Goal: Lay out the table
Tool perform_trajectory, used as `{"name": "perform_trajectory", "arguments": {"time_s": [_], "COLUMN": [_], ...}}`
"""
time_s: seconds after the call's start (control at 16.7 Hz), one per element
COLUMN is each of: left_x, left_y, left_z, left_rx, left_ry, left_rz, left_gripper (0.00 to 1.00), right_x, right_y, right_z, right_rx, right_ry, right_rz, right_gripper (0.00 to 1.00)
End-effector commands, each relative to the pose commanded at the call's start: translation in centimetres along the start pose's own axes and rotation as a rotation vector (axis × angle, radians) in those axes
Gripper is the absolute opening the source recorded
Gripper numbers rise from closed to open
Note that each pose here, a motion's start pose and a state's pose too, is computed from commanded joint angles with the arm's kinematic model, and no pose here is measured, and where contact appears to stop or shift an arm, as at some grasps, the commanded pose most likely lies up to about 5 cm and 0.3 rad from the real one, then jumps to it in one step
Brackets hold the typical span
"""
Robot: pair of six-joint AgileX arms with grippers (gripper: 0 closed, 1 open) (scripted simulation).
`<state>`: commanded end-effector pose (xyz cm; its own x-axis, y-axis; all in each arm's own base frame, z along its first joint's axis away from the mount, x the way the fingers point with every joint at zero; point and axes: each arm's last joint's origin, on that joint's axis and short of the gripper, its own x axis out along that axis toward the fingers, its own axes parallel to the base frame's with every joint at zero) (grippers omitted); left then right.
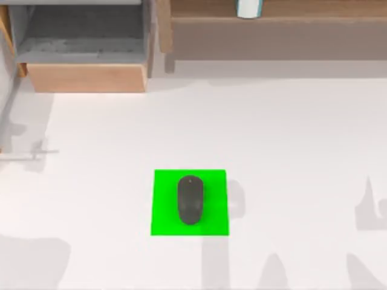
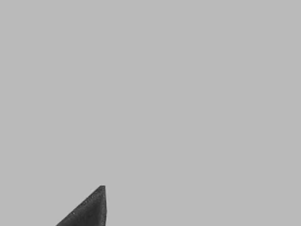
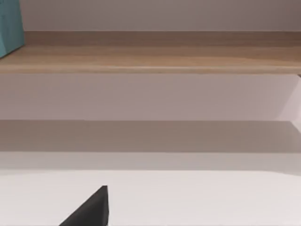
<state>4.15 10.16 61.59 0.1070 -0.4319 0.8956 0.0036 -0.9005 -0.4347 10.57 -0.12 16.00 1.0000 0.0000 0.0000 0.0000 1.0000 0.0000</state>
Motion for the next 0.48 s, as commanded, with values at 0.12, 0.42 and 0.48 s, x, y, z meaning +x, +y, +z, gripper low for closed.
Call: {"name": "perform_trajectory", "arguments": {"time_s": [0.12, 0.42, 0.48], "left_x": [-7.1, -24.8, -27.9], "left_y": [-4.1, -4.1, -2.8], "left_z": [4.5, 16.2, 18.0], "left_rx": [-0.195, -0.672, -0.758], "left_ry": [-0.064, -0.275, -0.322], "left_rz": [-0.235, -0.749, -0.835], "left_gripper": [1.0, 1.0, 1.0], "right_x": [0.0, 0.0, 0.0], "right_y": [0.0, 0.0, 0.0], "right_z": [0.0, 0.0, 0.0], "right_rx": [0.0, 0.0, 0.0], "right_ry": [0.0, 0.0, 0.0], "right_rz": [0.0, 0.0, 0.0], "right_gripper": [1.0, 1.0, 1.0]}}
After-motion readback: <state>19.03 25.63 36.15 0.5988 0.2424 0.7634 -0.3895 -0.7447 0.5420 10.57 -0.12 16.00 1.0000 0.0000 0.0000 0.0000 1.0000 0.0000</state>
